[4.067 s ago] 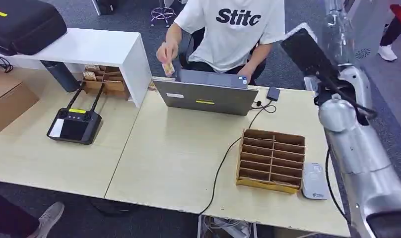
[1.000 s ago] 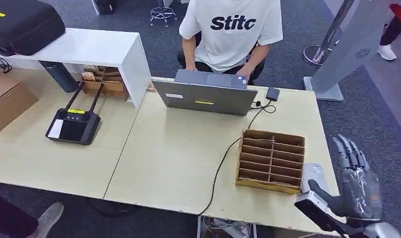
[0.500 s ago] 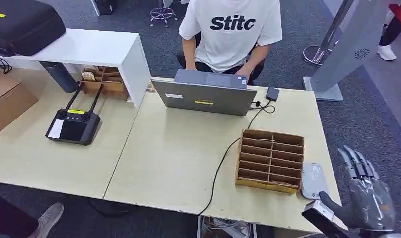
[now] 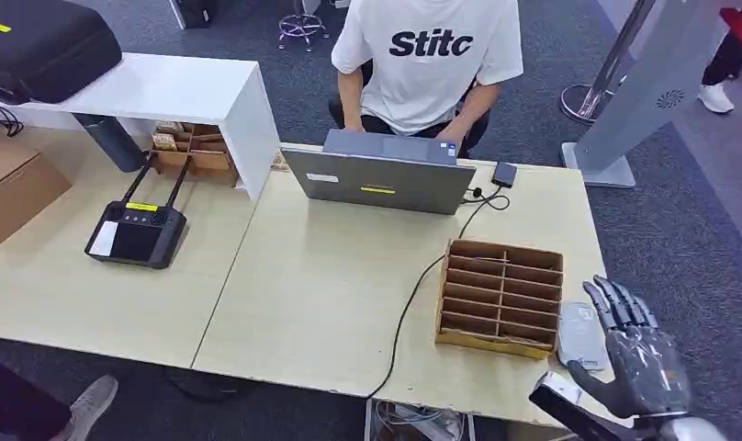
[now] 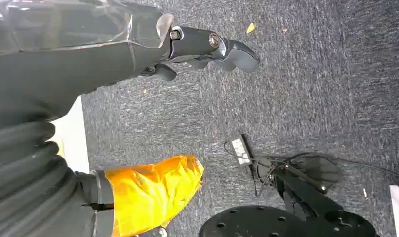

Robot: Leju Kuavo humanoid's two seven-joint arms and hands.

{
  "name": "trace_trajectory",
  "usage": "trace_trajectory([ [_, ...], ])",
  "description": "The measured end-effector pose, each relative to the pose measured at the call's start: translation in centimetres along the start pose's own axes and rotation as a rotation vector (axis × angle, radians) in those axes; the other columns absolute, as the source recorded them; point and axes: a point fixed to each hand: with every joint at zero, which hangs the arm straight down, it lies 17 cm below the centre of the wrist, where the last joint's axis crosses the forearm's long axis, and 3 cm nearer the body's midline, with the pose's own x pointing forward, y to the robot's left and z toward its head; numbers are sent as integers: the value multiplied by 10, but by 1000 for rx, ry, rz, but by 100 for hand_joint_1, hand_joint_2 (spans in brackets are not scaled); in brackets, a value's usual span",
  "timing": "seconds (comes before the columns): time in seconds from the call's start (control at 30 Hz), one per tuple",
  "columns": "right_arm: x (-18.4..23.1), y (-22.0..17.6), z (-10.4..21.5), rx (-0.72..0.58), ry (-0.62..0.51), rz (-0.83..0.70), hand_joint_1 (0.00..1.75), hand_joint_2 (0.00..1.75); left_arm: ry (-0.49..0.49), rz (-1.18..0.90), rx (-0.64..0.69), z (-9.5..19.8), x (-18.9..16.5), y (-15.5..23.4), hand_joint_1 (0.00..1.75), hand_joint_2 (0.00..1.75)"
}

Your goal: Pass the card to the sensor for recognition and then transmit it.

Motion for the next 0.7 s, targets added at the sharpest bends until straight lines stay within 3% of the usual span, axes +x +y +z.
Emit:
trace_trajectory([
  [0.7,32,19,-9,-28,-29,-80,0,175,-4,-5,9,0,0,4,0,175],
])
